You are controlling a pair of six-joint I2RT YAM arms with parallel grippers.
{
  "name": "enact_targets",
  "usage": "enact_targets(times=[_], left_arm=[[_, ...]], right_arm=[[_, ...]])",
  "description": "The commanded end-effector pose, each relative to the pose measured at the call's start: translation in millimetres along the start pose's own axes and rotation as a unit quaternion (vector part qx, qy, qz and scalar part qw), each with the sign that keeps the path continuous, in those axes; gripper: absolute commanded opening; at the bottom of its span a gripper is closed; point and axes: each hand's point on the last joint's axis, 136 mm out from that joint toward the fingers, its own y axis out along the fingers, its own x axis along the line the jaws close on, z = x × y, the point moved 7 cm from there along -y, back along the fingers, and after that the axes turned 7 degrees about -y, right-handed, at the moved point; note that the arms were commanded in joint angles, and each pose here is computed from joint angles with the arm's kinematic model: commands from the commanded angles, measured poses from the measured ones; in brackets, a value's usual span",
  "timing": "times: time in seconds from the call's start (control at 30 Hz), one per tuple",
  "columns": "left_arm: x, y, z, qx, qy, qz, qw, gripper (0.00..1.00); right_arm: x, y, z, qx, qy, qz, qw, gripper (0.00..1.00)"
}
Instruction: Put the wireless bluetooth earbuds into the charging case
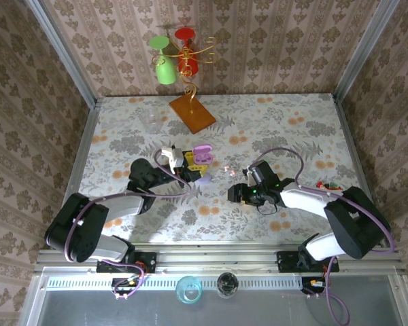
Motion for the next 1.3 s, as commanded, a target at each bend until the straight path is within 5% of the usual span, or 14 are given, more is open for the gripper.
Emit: enact_targets(times=[0.0, 0.73, 1.0, 1.27], left_arm=[[-5.6, -4.5, -8.6, -0.013, 0.020, 0.007, 1.000, 0.26], [-7.5, -12.3, -4.9, -0.008, 0.014, -0.006, 1.000, 0.25], [-4.0, -14.9, -4.3, -0.006, 0.016, -0.015, 1.000, 0.25], [-0.6, -17.2, -4.8, -0.005, 0.015, -0.020, 1.000, 0.26]], right_arm=[[6.5, 5.1, -9.3, -0.018, 0.012, -0.014, 1.000, 0.64], [1.4, 14.6, -47.1, -0.030, -0.023, 0.047, 0.998, 0.59], [0.7, -17.3, -45.6, -0.048, -0.075, 0.144, 0.986, 0.57], [10.3, -21.2, -30.1, -0.021, -0.159, 0.273, 0.949, 0.47]])
